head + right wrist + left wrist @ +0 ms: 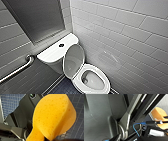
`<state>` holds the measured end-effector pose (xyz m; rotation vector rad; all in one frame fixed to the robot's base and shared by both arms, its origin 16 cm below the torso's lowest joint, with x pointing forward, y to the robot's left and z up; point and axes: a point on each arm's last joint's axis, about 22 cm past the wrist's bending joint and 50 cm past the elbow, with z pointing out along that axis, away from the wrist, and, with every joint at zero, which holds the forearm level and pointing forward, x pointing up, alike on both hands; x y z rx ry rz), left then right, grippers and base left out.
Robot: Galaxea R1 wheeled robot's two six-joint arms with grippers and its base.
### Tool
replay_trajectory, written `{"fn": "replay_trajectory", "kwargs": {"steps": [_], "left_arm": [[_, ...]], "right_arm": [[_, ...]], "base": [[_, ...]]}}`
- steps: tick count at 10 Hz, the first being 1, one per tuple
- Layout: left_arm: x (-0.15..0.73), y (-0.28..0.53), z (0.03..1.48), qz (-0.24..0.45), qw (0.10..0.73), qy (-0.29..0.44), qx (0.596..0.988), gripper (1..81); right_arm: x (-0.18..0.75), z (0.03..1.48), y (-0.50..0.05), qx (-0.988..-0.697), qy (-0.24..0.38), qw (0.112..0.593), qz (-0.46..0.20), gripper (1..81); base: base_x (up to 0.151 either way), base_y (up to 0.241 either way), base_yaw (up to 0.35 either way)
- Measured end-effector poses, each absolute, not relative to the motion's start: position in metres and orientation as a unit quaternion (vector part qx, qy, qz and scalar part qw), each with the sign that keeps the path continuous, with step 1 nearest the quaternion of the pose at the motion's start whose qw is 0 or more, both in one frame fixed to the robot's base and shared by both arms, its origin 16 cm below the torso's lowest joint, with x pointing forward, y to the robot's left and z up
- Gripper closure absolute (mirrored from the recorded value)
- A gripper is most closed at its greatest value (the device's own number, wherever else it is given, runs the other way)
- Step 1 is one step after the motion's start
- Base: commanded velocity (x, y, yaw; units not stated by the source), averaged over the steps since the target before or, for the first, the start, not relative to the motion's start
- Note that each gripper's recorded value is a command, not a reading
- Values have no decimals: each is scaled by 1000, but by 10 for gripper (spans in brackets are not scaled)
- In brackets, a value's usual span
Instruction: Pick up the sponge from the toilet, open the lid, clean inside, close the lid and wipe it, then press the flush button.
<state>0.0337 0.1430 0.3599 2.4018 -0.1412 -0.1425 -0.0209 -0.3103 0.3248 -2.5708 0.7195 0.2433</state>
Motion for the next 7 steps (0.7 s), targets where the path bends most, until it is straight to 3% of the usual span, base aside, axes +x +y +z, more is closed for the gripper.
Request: {"fn": "replay_trajectory", "kwargs": {"steps": [5,7], "left_arm": [[23,142,391,-62,360,-52,929,10],[25,142,392,-60,359,-51,930,10]], "right_arm": [[-78,357,-278,-934,245,231,117,811],[-97,356,-283,-938,234,210,148,811]], "base": [[0,0,0],[0,0,0]]}}
